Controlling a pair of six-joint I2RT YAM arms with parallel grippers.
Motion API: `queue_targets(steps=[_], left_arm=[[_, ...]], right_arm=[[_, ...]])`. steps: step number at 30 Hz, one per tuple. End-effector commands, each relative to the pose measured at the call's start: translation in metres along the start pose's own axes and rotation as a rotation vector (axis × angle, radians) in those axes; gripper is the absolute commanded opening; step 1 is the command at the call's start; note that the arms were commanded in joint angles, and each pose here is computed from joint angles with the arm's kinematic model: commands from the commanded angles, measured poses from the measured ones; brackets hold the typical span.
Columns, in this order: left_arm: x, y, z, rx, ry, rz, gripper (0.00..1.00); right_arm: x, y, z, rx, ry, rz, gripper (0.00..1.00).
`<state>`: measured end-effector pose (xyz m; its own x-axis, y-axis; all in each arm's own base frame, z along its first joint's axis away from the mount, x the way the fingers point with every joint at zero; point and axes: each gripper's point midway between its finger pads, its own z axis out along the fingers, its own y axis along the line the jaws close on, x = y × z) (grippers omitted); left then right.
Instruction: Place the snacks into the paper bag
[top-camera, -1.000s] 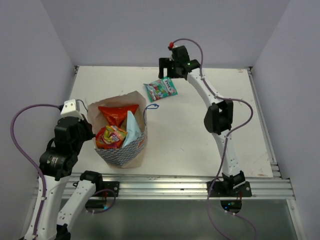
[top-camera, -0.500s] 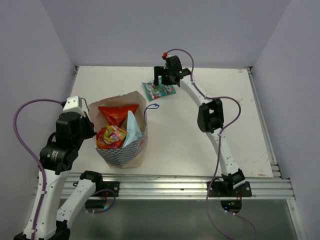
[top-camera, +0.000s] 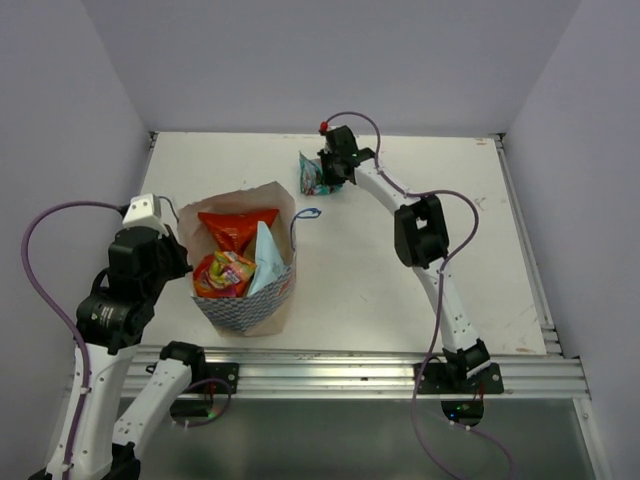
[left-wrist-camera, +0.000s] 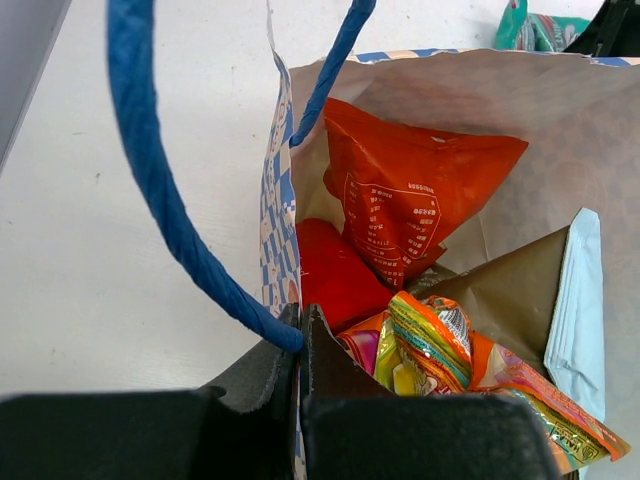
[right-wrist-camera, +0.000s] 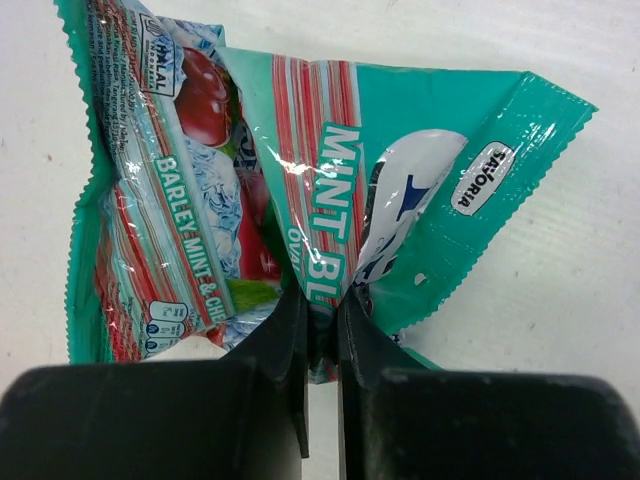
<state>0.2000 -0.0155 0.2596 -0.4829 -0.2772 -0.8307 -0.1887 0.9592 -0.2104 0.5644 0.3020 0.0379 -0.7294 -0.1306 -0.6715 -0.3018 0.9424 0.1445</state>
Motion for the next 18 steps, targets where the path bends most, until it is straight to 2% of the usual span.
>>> queue_targets(steps=[1, 3, 4, 6, 7, 8, 11, 14, 18], left_arm=[[-0.011, -0.010, -0.011, 0.061, -0.041, -0.022, 0.00], [-0.009, -0.011, -0.009, 0.068, -0.043, -0.021, 0.00], [-0.008, -0.011, -0.009, 0.076, -0.045, -0.020, 0.00], [-0.005, -0.012, -0.008, 0.084, -0.047, -0.019, 0.00], [-0.005, -0.013, -0.008, 0.092, -0.049, -0.019, 0.00], [-0.005, -0.014, -0.007, 0.097, -0.053, -0.019, 0.00], [-0.001, -0.016, -0.006, 0.112, -0.051, -0.016, 0.00], [0.000, -0.020, -0.004, 0.137, -0.051, -0.006, 0.00], [0.002, -0.021, -0.003, 0.148, -0.045, 0.018, 0.00]], right_arm=[[0.045, 0.011, -0.029, 0.054, 0.157, -0.072, 0.00], [0.016, 0.023, -0.060, 0.062, 0.076, -0.090, 0.00], [-0.022, 0.036, -0.100, 0.042, -0.025, -0.090, 0.00], [-0.067, 0.063, -0.155, -0.002, -0.165, -0.098, 0.00], [-0.099, 0.077, -0.205, -0.033, -0.274, -0.100, 0.00], [-0.120, 0.090, -0.238, -0.061, -0.353, -0.108, 0.00], [-0.147, 0.135, -0.317, -0.148, -0.500, -0.164, 0.00], [-0.138, 0.169, -0.350, -0.234, -0.512, -0.202, 0.00], [-0.095, 0.223, -0.364, -0.350, -0.441, -0.318, 0.00]])
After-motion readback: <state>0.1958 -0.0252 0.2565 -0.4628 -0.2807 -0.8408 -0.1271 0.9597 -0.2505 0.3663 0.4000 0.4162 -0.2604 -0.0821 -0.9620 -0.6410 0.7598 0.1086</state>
